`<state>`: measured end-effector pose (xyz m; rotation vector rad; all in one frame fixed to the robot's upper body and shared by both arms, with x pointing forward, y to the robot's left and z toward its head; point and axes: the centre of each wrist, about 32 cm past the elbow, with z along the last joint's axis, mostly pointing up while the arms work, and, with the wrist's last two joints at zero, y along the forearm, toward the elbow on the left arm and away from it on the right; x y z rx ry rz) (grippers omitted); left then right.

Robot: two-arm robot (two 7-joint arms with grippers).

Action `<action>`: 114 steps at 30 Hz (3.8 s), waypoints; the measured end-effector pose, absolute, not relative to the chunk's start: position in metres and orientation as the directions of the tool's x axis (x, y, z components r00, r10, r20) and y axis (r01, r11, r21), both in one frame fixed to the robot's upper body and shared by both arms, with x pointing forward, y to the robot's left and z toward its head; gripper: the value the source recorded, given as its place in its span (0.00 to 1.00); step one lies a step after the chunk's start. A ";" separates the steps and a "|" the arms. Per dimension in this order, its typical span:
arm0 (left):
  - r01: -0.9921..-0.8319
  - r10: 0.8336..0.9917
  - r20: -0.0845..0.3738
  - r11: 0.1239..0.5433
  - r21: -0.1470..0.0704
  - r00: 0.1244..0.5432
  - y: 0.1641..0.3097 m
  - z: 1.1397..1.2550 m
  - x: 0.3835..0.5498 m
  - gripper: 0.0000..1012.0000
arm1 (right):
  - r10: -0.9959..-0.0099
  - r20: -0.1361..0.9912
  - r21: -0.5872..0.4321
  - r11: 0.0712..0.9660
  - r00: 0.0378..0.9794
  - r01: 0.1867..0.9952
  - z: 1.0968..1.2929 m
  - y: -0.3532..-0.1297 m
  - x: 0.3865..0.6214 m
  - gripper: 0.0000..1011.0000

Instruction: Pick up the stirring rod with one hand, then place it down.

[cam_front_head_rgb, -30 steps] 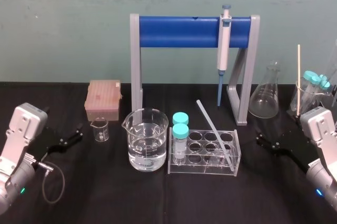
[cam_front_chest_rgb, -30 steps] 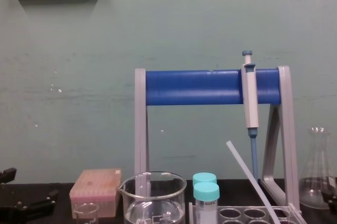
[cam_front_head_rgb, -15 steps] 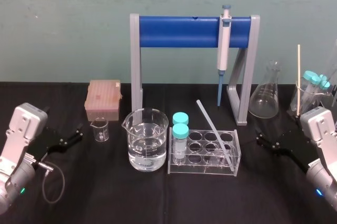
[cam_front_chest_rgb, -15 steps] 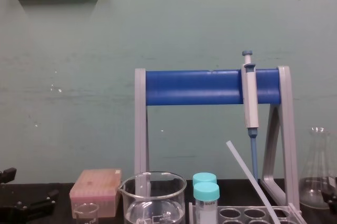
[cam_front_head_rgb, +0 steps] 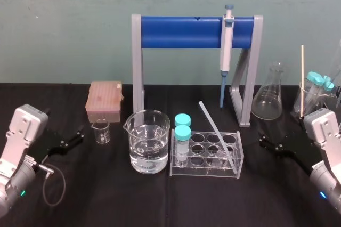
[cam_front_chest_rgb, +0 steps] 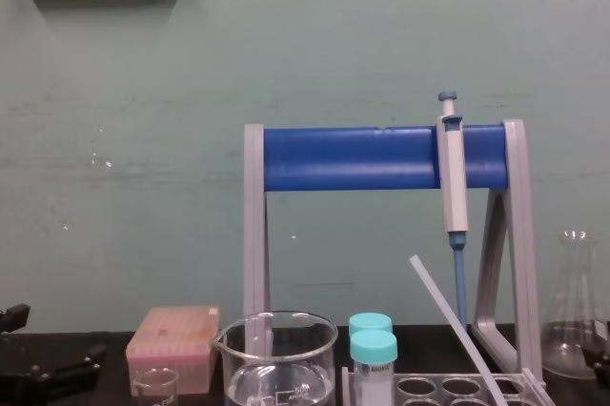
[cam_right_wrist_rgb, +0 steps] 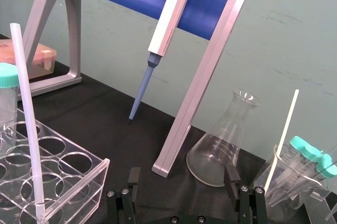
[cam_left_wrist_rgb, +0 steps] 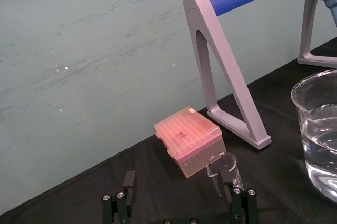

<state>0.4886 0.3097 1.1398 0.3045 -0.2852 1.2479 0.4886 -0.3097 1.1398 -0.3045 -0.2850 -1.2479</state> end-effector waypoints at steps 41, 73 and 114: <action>-0.955 0.880 0.374 0.287 0.070 0.292 0.310 1.140 0.489 0.99 | -0.695 0.259 0.028 0.700 0.671 0.714 1.162 -0.291 0.529 0.99; -0.955 0.880 0.374 0.287 0.070 0.292 0.310 1.140 0.489 0.99 | -0.616 0.086 -0.077 0.779 0.783 0.622 1.158 -0.284 0.570 0.99; -0.955 0.880 0.374 0.287 0.070 0.292 0.310 1.140 0.489 0.99 | -0.615 0.085 -0.075 0.781 0.784 0.621 1.158 -0.285 0.570 0.07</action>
